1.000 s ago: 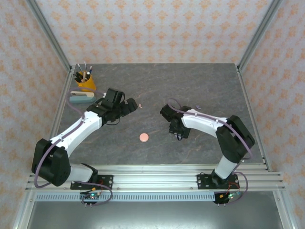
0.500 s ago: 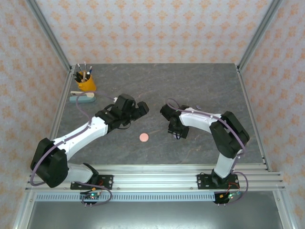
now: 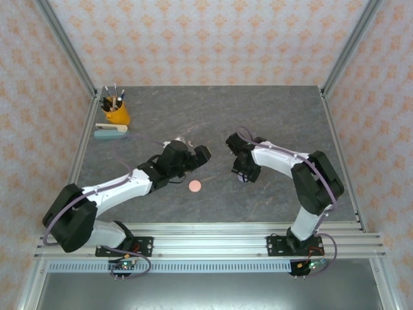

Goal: Insert the wireless bluetooth earbuds into the charging case

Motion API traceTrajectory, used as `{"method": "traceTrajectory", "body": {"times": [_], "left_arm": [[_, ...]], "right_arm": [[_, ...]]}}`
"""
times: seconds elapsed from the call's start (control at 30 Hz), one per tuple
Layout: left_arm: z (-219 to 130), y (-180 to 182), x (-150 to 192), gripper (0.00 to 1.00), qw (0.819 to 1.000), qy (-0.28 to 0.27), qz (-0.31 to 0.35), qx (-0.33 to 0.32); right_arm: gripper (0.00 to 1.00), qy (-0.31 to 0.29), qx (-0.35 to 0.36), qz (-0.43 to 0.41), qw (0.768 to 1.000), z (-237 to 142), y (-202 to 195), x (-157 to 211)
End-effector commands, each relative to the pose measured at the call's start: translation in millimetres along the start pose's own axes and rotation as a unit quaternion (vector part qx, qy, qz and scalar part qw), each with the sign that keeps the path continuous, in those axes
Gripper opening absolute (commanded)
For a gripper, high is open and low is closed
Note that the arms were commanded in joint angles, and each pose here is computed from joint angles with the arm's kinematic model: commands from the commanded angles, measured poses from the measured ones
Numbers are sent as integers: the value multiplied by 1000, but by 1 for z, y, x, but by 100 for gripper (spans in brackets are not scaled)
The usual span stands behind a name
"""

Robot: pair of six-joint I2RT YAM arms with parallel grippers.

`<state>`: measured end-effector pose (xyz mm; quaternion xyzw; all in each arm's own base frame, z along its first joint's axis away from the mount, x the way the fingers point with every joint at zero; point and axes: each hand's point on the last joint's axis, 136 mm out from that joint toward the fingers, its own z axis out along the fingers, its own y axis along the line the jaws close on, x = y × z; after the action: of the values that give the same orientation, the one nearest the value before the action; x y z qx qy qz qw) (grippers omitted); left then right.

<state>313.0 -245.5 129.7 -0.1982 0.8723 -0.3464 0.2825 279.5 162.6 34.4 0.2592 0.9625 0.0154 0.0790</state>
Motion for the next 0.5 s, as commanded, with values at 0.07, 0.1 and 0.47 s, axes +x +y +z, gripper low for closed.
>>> {"method": "traceTrajectory", "body": {"times": [0.07,0.1,0.47], "left_arm": [[15,-36,21,100,996,6,42,75],[18,-40,26,100,996,7,48,81],[59,-59,77,99,988,29,93,123]], "right_arm": [[52,2,-49,54,997,-19,10,-18],[52,4,-55,62,997,-20,11,-20],[52,18,-75,107,991,-27,11,-36]]}}
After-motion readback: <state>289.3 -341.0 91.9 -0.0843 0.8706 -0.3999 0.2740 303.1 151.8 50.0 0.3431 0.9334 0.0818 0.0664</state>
